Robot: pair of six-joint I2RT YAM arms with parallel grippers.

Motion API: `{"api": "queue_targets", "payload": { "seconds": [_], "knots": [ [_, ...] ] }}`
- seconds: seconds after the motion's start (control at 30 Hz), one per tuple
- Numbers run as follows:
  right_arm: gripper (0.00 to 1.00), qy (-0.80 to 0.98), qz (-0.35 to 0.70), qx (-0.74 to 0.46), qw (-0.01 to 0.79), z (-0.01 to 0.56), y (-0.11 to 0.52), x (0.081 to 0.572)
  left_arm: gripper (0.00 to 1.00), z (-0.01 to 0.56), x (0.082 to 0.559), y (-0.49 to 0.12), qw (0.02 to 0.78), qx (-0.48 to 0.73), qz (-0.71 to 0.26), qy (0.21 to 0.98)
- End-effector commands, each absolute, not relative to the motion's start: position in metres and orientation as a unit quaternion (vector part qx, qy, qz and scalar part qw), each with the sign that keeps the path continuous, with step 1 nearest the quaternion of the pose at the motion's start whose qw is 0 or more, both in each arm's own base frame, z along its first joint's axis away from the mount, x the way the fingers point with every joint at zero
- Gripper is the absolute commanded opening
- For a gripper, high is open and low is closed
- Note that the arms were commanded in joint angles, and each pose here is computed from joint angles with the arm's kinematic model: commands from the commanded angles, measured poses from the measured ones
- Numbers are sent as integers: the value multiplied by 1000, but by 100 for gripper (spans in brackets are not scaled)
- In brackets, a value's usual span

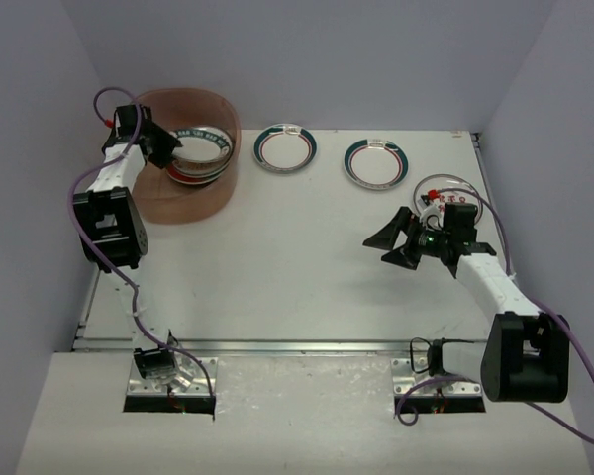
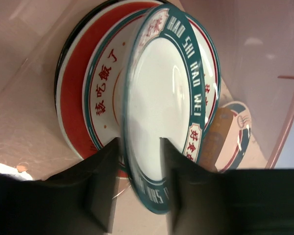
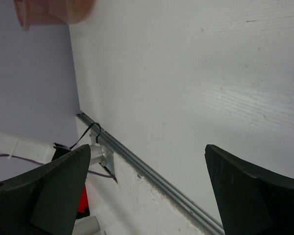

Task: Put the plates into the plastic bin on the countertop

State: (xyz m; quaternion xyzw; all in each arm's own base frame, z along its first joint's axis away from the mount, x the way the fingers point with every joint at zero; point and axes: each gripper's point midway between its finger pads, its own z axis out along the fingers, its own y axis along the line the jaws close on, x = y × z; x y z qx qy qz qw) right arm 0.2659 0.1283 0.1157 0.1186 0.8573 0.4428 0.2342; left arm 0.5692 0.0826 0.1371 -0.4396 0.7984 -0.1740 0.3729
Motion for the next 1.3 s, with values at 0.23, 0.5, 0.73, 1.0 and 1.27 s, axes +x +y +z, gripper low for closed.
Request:
{"api": "queue_targets", "payload": {
  "seconds": [0.23, 0.5, 0.73, 1.0, 1.27],
  "knots": [
    [99, 889, 351, 171, 240, 106, 100, 293, 100, 135, 584, 78, 335, -403, -132, 841],
    [99, 886, 264, 265, 275, 111, 67, 300, 100, 104, 577, 64, 281, -382, -146, 868],
    [99, 866, 244, 353, 257, 99, 56, 295, 100, 155, 570, 67, 324, -351, -130, 869],
    [99, 759, 215, 518, 329, 63, 17, 282, 100, 294, 512, 51, 440, -307, -159, 829],
    [99, 602, 166, 663, 414, 30, -53, 285, 100, 360, 390, -45, 536, -182, -263, 782]
  ]
}}
